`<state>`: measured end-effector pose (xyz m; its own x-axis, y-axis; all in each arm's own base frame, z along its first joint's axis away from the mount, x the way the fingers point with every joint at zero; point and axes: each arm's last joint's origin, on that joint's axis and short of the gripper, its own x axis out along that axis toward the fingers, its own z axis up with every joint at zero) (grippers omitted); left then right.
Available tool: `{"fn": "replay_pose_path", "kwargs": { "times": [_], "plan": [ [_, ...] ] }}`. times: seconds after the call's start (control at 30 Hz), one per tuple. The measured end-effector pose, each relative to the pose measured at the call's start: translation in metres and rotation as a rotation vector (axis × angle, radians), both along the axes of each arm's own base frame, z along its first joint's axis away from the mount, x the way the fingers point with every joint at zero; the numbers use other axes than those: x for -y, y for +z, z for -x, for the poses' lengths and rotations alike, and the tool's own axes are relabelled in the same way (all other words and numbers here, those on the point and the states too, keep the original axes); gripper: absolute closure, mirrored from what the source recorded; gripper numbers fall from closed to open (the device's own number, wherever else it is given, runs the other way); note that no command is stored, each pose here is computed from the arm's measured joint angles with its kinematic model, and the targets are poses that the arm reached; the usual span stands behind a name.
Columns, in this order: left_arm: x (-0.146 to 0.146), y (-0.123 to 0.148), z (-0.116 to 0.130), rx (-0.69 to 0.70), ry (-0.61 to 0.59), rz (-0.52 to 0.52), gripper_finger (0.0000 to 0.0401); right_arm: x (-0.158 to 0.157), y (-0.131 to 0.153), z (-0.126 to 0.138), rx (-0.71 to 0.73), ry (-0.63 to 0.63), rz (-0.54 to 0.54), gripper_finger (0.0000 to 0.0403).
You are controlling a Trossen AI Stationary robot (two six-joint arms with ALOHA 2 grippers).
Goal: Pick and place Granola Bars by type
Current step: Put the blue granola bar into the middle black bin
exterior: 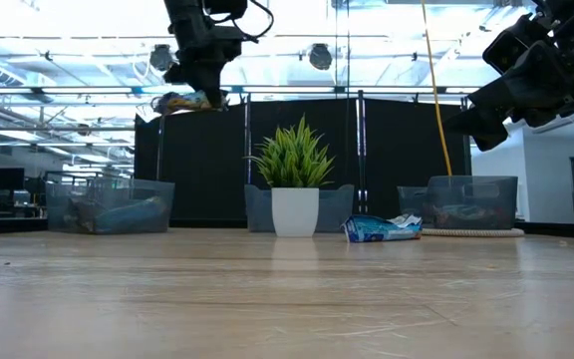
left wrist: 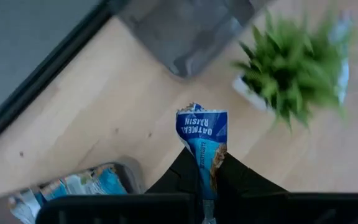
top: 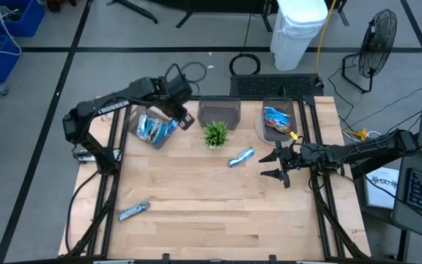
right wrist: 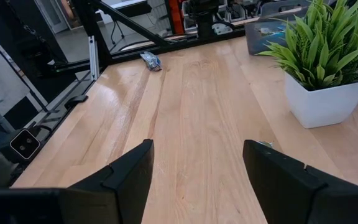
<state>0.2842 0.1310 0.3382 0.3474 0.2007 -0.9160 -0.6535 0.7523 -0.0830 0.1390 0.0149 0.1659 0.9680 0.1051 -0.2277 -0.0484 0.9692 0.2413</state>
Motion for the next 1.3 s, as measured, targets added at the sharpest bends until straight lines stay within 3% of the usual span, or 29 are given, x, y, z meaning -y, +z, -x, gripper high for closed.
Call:
{"fn": "replay_pose_path", "kwargs": {
  "times": [0.2, 0.6, 0.9, 1.3],
  "plan": [
    [-0.013, 0.004, 0.002, 0.087, 0.257, 0.052, 0.0383, 0.000, 0.000, 0.000, 0.000, 0.000, 0.000, 0.0165],
    [-0.031, 0.009, 0.001, 0.272, 0.580, 0.138, 0.0384, 0.000, 0.000, 0.000, 0.000, 0.000, 0.000, 0.0165],
    [-0.049, -0.017, -0.032, 0.288, 0.633, 0.179, 0.0384, 0.000, 0.000, 0.000, 0.000, 0.000, 0.000, 0.0165],
    [-0.106, -0.035, -0.089, 0.211, 0.588, 0.114, 0.0384, 0.000, 0.000, 0.000, 0.000, 0.000, 0.000, 0.0165]
  ]
}}
